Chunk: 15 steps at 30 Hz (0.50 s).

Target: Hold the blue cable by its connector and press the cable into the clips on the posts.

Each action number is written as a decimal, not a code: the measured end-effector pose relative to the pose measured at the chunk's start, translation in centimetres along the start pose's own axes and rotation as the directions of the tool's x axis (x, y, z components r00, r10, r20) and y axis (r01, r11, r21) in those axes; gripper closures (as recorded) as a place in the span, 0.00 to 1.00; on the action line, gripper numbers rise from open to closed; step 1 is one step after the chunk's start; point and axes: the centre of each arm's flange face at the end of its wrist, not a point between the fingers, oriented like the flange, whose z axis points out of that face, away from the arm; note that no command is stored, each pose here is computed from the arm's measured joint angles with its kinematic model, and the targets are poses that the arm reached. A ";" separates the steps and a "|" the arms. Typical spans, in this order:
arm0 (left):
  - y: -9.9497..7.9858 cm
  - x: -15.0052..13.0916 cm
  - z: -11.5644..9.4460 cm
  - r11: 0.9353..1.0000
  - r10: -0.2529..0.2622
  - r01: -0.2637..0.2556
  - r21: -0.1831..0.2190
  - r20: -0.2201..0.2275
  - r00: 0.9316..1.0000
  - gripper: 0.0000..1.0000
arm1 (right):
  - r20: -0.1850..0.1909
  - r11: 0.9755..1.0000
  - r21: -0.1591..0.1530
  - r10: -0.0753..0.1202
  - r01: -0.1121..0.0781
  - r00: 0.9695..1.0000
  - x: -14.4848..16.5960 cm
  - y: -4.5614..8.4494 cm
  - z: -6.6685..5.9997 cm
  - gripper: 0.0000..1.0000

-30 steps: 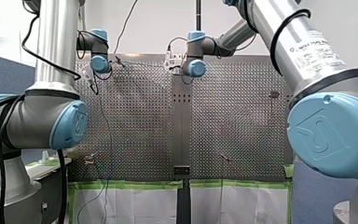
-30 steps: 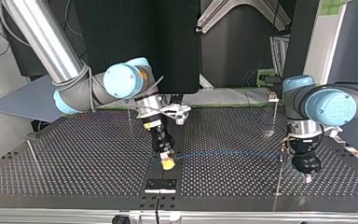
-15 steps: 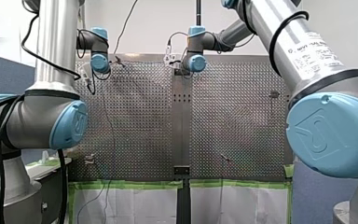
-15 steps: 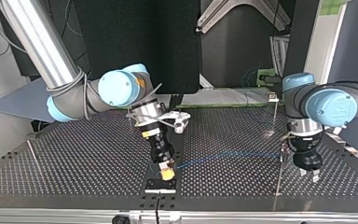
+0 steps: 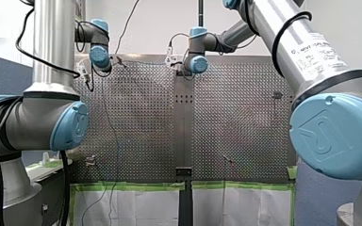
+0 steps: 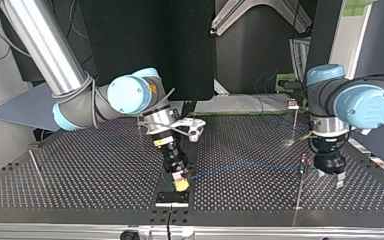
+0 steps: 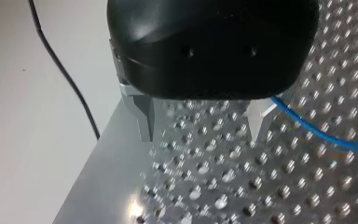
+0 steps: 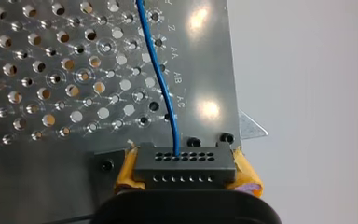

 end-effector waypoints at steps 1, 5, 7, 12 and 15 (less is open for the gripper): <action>0.0 0.0 -0.4 1.000 0.000 0.000 0.004 -0.010 1.000 0.00 | 0.001 1.000 0.001 0.000 0.000 1.000 0.0 0.0 0.0 1.00; 0.1 0.2 -2.4 1.000 -0.002 0.004 0.021 -0.057 0.998 0.00 | 0.003 1.000 0.001 0.000 0.000 1.000 -0.1 -0.1 0.0 1.00; 0.1 0.3 -3.4 1.000 0.000 0.003 0.030 -0.079 0.997 0.00 | 0.005 1.000 0.001 0.000 0.000 1.000 -0.2 -0.1 0.0 1.00; 0.0 0.8 -5.9 0.999 0.006 0.000 0.047 -0.132 0.991 0.00 | 0.006 1.000 0.001 -0.001 0.001 1.000 -0.2 -0.1 0.0 1.00; 0.1 1.0 -7.3 0.999 0.005 0.003 0.048 -0.160 0.987 0.00 | 0.007 1.000 0.002 -0.001 0.001 1.000 -0.2 -0.2 0.0 1.00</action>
